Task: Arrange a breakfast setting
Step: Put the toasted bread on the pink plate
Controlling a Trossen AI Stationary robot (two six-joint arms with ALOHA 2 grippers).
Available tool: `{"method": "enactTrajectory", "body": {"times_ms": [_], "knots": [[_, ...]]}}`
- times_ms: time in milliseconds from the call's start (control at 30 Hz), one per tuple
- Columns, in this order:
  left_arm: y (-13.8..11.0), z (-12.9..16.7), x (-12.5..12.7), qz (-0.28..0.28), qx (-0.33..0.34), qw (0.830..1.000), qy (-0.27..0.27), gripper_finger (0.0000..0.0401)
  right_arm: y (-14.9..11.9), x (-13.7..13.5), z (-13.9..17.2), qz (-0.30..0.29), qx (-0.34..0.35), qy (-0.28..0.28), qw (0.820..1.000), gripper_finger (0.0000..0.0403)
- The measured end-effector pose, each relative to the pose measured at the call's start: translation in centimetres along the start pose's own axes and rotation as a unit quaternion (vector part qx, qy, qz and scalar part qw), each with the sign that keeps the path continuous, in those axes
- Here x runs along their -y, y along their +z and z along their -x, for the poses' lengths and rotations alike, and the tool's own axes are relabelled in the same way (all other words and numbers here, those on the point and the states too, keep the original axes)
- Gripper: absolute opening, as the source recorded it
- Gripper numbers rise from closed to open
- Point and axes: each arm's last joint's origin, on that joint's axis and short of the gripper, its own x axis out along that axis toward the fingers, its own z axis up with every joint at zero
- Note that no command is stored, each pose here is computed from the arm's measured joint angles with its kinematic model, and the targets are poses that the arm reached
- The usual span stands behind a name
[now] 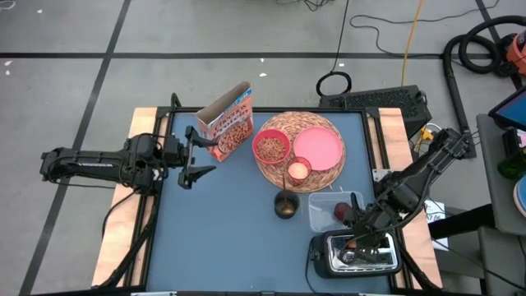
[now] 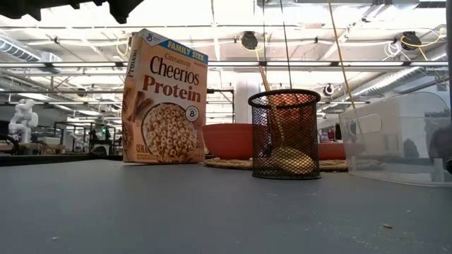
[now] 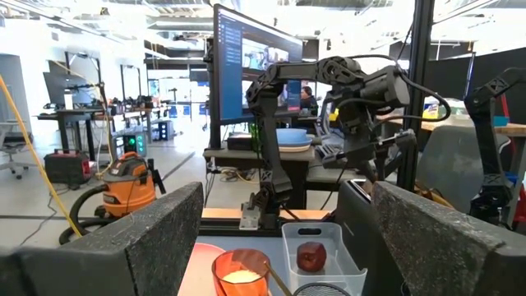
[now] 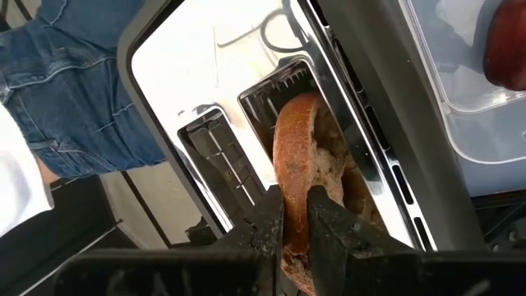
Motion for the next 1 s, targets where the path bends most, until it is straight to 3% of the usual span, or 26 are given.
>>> {"method": "enactTrajectory", "body": {"times_ms": [633, 1000], "knots": [[0.0, 0.0, 0.0, 0.000, 0.000, 1.000, 0.000, 0.0358, -1.9, 1.9, 4.2, 0.010, 0.024, 0.076, 0.997, 0.0031], [0.0, 0.0, 0.0, 0.000, 0.000, 1.000, 0.000, 0.0358, -3.4, 4.4, 7.6, 0.023, 0.091, 0.135, 0.986, 0.0031]]}}
